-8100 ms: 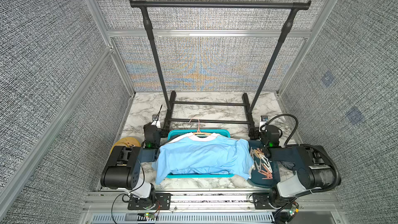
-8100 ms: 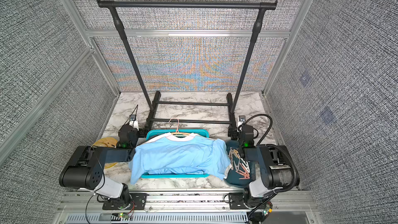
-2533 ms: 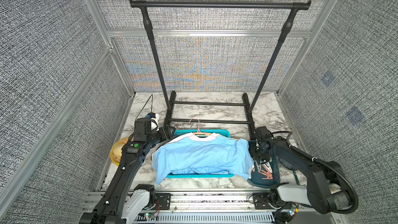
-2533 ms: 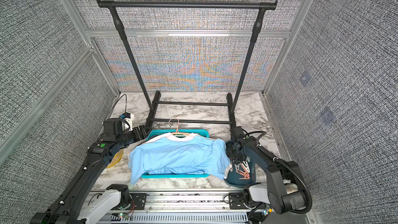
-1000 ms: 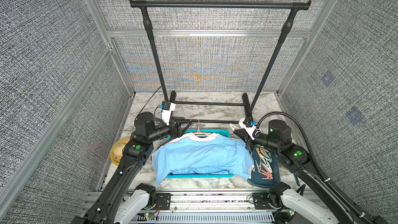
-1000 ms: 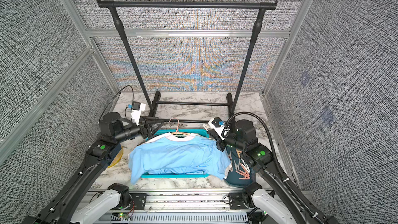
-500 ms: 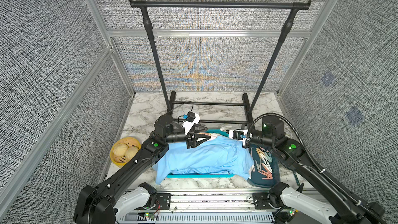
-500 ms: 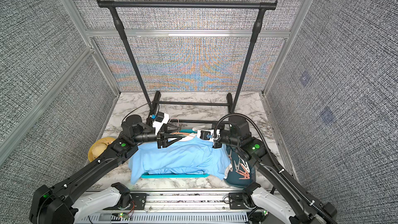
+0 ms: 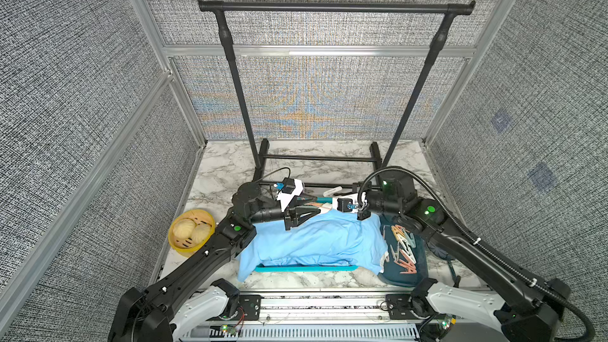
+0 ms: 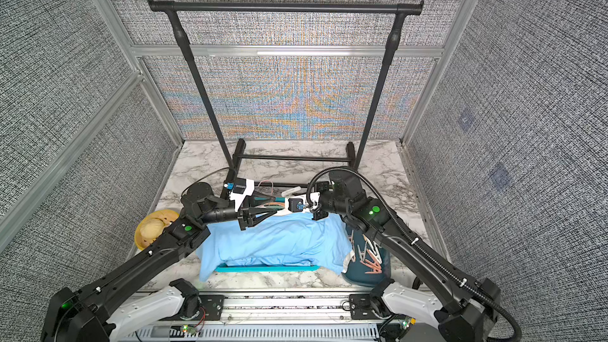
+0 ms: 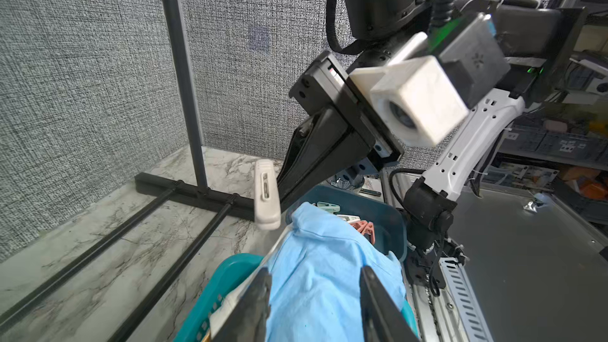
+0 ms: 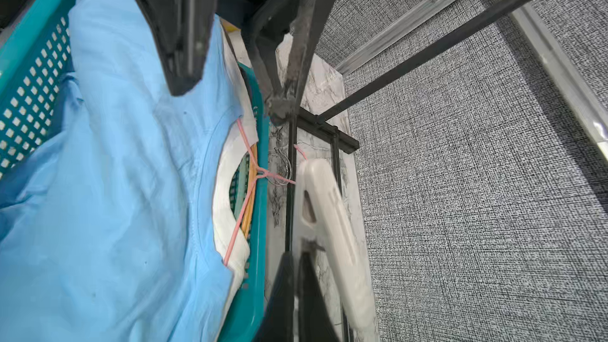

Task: Use clothespins to secure the t-shirt on both sides of the hanger
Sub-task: Pick up the clothespin from the storage box.

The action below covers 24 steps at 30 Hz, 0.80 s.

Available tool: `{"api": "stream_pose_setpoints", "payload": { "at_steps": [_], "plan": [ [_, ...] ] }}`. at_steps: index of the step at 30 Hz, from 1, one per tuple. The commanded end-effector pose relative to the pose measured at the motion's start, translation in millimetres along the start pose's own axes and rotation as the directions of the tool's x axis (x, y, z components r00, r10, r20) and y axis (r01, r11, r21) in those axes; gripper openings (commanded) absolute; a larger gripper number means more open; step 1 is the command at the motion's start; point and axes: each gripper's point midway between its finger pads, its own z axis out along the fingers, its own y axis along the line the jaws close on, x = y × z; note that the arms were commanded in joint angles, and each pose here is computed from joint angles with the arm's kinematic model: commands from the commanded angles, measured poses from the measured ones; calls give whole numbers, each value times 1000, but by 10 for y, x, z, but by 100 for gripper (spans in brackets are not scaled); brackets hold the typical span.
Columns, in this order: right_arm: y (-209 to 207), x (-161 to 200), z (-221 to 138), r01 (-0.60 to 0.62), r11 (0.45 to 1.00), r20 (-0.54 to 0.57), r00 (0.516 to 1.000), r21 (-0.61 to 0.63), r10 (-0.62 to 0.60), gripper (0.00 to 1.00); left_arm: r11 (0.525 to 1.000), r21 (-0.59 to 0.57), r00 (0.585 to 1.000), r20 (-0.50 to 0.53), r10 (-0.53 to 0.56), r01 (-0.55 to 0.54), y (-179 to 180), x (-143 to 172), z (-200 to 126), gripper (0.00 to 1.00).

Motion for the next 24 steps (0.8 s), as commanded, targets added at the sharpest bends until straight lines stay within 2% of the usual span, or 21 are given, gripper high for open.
{"api": "stream_pose_setpoints", "payload": {
  "at_steps": [1, 13, 24],
  "plan": [
    [49, -15, 14, 27, 999, -16, 999, -26, -28, 0, 998, -9, 998, 6, 59, -59, 10, -22, -5, 43],
    [103, -181, 123, 28, 998, -16, 999, -61, -29, 0, 994, -61, 996, -8, 93, -93, 79, 2, -26, 40],
    [135, -268, 215, 38, 997, -4, 999, -74, -38, 0, 991, -60, 993, -12, 121, -122, 78, 2, -28, 35]
  ]
}}
